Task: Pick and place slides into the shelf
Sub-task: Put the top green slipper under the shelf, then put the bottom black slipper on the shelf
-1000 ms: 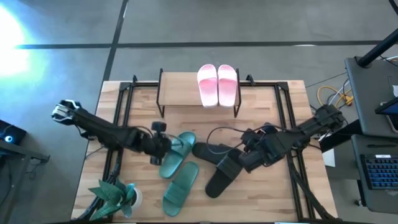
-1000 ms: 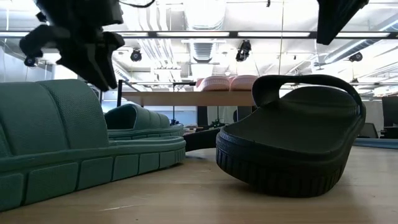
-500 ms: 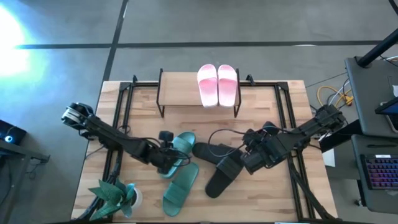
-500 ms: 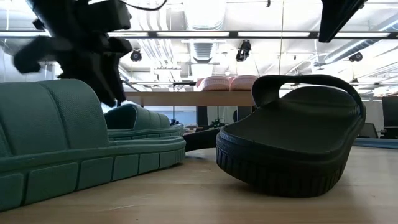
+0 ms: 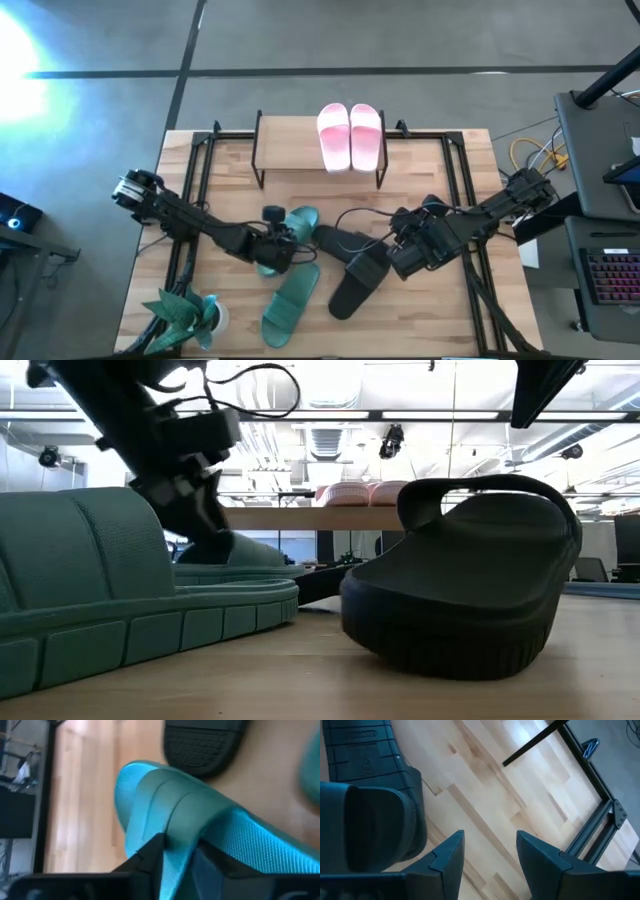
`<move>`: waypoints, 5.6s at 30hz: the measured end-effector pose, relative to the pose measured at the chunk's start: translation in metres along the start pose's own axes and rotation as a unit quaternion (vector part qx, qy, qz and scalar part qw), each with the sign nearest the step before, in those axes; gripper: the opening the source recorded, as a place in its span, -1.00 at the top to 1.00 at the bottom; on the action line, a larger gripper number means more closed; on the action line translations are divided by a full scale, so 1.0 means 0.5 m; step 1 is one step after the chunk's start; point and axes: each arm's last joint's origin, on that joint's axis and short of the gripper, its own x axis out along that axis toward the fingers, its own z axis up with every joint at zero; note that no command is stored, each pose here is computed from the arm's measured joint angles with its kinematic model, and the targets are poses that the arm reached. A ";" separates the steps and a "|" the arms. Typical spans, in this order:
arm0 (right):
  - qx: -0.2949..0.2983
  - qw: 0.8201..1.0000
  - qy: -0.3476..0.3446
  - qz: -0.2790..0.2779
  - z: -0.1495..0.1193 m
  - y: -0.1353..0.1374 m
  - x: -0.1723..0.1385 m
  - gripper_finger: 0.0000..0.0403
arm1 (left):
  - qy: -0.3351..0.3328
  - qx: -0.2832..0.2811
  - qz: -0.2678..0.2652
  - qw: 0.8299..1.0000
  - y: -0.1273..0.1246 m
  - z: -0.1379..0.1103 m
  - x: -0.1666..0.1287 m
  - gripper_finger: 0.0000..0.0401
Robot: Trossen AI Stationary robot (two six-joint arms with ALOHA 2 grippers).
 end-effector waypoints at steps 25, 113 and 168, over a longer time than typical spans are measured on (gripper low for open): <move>0.049 0.998 -0.023 -0.015 -0.001 -0.001 0.005 0.15 | 0.079 -0.106 0.149 0.980 0.187 0.000 0.145 0.98; 0.036 0.997 0.021 -0.072 -0.031 0.397 0.132 0.15 | -0.116 -0.037 -0.091 0.988 0.136 -0.177 -0.245 0.14; -0.011 0.975 -0.215 -0.048 0.201 0.181 -0.051 0.94 | -0.139 -0.138 -0.087 0.977 0.150 -0.130 -0.271 0.14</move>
